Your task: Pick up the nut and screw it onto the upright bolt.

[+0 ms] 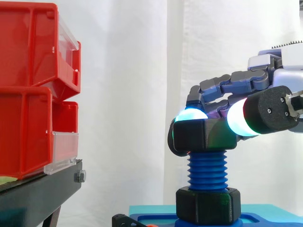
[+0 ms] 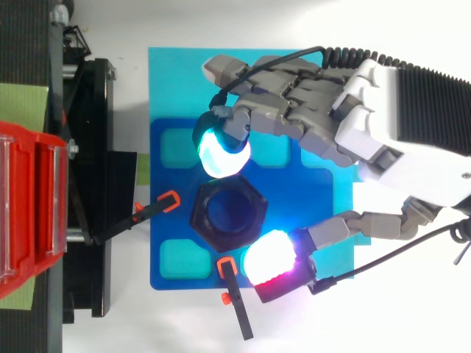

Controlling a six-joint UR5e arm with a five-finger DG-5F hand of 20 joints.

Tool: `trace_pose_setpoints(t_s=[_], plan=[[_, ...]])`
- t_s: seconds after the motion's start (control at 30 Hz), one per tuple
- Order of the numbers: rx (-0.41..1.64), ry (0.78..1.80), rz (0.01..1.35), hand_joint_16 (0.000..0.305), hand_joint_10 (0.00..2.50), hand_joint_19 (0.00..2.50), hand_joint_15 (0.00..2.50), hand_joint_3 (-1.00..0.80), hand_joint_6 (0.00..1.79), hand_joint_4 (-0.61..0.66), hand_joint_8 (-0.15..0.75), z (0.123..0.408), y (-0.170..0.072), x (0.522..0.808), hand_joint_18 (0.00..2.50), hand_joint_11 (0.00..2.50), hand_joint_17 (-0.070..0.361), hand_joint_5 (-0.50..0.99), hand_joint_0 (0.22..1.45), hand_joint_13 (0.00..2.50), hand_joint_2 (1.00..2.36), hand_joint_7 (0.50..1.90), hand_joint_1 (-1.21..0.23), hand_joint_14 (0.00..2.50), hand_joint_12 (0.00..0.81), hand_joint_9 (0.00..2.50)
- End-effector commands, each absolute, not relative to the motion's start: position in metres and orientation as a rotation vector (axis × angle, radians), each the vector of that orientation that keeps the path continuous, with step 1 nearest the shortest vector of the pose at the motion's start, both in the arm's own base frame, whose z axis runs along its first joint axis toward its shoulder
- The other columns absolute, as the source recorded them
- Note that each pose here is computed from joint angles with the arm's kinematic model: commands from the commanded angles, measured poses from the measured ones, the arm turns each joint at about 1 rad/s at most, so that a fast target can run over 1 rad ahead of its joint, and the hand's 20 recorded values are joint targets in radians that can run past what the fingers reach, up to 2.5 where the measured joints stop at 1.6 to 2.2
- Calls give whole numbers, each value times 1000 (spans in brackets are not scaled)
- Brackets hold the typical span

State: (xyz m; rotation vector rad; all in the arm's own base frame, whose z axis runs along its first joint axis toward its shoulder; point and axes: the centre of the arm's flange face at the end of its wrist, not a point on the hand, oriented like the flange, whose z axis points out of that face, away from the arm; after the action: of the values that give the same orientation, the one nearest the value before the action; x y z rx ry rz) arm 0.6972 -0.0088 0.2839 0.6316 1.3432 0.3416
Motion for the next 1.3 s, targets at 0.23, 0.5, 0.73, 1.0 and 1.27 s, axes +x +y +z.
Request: trace_pose_setpoints(t_s=[0.23,0.5,0.73,1.0,1.27], plan=[[633,1344,339,51,0,72,0,-500,502,218,275,283,-12,697,406,0,116,-202,508,421,1000,1253,-752,0,352,284],[632,1346,340,51,0,69,0,-500,503,219,274,283,-12,697,407,0,115,-202,509,423,1000,1252,-751,0,351,284],[632,1350,338,51,0,74,0,-500,503,219,274,283,-12,697,408,0,115,-202,510,428,1000,1249,-750,0,351,285],[632,1353,336,51,0,74,0,-500,503,218,274,282,-13,696,410,0,115,-202,510,434,1000,1252,-751,0,352,287],[631,1355,337,51,0,75,0,-500,503,217,274,281,-12,696,410,0,116,-202,511,433,1000,1251,-750,0,352,288]])
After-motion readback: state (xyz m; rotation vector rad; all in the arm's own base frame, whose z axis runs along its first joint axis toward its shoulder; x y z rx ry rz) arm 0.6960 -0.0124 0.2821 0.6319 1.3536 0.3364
